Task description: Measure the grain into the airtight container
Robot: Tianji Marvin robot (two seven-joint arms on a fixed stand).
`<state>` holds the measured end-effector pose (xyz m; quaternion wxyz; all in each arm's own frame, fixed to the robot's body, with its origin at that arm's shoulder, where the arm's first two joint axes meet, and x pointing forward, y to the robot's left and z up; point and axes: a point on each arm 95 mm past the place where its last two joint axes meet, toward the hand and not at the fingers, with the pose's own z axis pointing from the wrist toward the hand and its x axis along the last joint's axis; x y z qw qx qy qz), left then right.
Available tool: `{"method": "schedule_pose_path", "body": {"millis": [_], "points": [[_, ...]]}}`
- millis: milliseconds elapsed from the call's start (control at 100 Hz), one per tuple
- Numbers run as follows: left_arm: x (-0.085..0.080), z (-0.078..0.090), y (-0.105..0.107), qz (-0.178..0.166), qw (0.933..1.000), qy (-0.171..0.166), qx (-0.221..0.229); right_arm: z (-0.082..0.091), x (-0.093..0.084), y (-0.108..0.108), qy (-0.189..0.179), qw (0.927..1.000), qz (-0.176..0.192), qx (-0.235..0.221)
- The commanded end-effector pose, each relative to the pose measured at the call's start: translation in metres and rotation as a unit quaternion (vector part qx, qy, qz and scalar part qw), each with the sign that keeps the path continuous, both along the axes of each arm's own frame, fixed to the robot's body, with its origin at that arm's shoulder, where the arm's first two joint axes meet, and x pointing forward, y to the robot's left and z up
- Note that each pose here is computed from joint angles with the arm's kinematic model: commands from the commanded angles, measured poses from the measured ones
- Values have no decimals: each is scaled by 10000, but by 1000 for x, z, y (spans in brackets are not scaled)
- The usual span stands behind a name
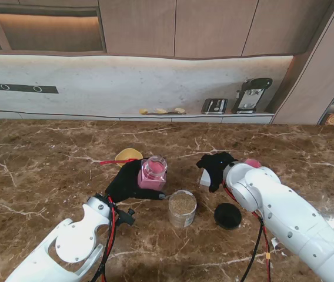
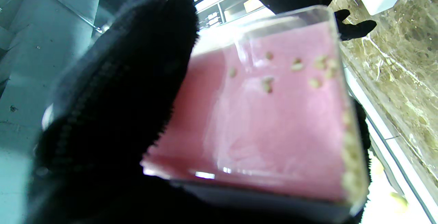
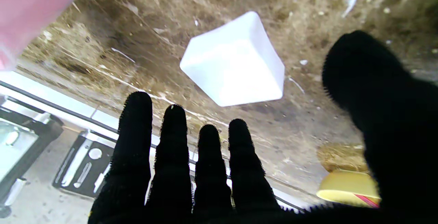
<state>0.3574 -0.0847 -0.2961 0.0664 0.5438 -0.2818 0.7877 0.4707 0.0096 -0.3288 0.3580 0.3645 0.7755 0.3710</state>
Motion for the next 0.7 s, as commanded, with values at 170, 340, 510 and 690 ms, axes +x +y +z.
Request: {"method": "schedule_pose_path", "body": {"millis": [170, 340, 510, 690], "points": [[-3, -1, -1, 9, 10000, 31, -11, -16, 3, -9, 166, 9991, -370, -124], [-3, -2, -1, 11, 10000, 57, -9, -22, 8, -8, 217, 9986, -473, -118], [-4, -2, -1, 11, 10000, 66, -8, -30, 11, -7, 310, 9976, -610, -116], [-3, -1, 0, 18, 10000, 61, 8, -37, 14, -8, 248, 9973, -693, -69]]}}
